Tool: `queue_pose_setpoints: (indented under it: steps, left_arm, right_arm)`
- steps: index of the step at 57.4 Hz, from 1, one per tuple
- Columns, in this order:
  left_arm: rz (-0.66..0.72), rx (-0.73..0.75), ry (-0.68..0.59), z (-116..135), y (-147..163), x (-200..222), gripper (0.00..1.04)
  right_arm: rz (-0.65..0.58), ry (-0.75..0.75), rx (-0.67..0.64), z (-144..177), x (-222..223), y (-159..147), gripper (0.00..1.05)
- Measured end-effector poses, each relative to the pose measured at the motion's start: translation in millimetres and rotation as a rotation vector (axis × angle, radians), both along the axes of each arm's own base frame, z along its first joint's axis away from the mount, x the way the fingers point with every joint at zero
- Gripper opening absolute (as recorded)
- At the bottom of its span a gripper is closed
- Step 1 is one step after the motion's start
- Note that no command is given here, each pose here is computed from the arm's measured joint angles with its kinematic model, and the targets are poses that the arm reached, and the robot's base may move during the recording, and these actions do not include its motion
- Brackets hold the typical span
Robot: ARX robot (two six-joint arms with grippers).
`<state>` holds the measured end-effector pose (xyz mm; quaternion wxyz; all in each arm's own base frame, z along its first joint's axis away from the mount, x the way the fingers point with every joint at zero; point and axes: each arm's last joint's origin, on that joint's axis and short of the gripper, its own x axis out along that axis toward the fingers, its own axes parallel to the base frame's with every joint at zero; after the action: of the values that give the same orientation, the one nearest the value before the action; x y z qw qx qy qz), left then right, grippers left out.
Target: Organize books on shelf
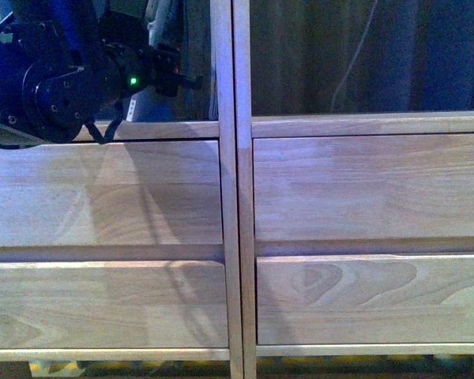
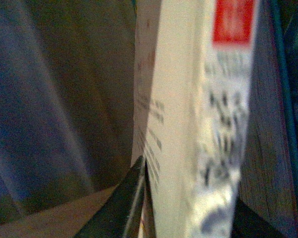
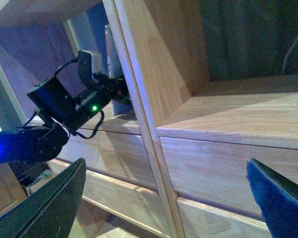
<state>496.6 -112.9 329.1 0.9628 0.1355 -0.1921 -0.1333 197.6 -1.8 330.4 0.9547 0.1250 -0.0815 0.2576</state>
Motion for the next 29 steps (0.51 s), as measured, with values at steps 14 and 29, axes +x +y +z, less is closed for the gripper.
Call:
queue_pose_setpoints:
  steps: [14, 29]
  left_arm:
    - [0.013, -0.034, 0.018, 3, 9, -33, 0.75]
    - [-0.013, -0.168, 0.058, 15, 21, -106, 0.97]
  right_arm:
    - [0.0, 0.0, 0.0, 0, 0, 0, 0.98]
    - [0.0, 0.0, 0.0, 0, 0, 0, 0.98]
